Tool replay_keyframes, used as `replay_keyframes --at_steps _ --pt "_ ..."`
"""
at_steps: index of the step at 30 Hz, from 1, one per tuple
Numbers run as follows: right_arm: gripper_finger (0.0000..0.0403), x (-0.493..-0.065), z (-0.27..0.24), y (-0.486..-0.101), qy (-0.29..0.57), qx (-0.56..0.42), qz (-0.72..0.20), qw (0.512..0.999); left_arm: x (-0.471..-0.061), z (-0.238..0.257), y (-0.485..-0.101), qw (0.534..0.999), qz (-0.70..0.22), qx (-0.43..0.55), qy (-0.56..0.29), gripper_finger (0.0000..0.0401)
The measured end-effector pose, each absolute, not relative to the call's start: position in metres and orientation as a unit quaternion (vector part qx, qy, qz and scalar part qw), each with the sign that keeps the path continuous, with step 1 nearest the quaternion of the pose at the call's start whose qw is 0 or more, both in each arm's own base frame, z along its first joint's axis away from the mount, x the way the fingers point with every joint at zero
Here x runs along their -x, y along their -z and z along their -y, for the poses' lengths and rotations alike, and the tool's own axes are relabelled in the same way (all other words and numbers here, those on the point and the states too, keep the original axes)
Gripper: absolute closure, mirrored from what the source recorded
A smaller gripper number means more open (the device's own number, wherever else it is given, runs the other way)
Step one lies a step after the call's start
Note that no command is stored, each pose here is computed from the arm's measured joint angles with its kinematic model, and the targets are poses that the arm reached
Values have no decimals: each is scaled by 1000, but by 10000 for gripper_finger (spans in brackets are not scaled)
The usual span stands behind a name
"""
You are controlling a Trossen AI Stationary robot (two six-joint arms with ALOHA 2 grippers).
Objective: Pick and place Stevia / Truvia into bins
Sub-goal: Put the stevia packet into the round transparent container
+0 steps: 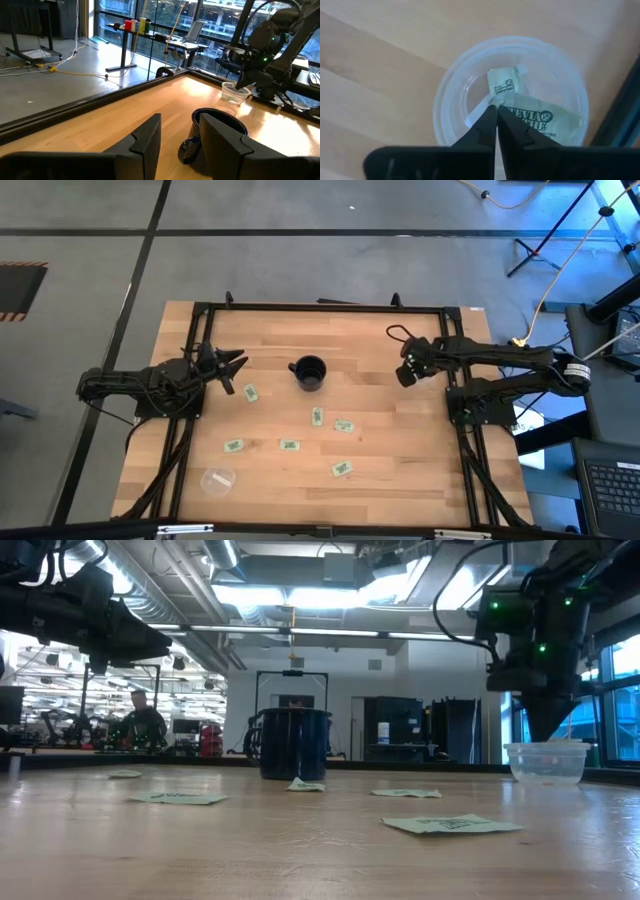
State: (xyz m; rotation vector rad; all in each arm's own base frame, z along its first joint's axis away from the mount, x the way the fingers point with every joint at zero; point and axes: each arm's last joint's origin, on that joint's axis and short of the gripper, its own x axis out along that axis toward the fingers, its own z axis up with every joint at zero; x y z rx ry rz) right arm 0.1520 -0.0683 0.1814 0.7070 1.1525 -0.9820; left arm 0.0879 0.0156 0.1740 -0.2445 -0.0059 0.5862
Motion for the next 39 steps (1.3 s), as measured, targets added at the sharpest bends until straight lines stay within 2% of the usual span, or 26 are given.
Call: replay_keyframes --at_steps 10,22,25,32,39 --pt "382 -152 68 -181 416 -290 -526 683 -88 -16 -174 950 3 120 -288 272" --pt "297 -154 69 -188 411 -284 -527 687 -88 -16 -174 950 3 120 -288 272" --pt "292 -162 72 -203 396 -269 -513 713 -88 -16 -174 950 3 120 -288 272" --pt "291 -193 67 -234 319 -200 -435 818 -88 -16 -174 950 3 121 -288 272" --pt "291 -221 29 -247 129 -116 -376 910 -88 -15 -174 951 2 121 -283 271"
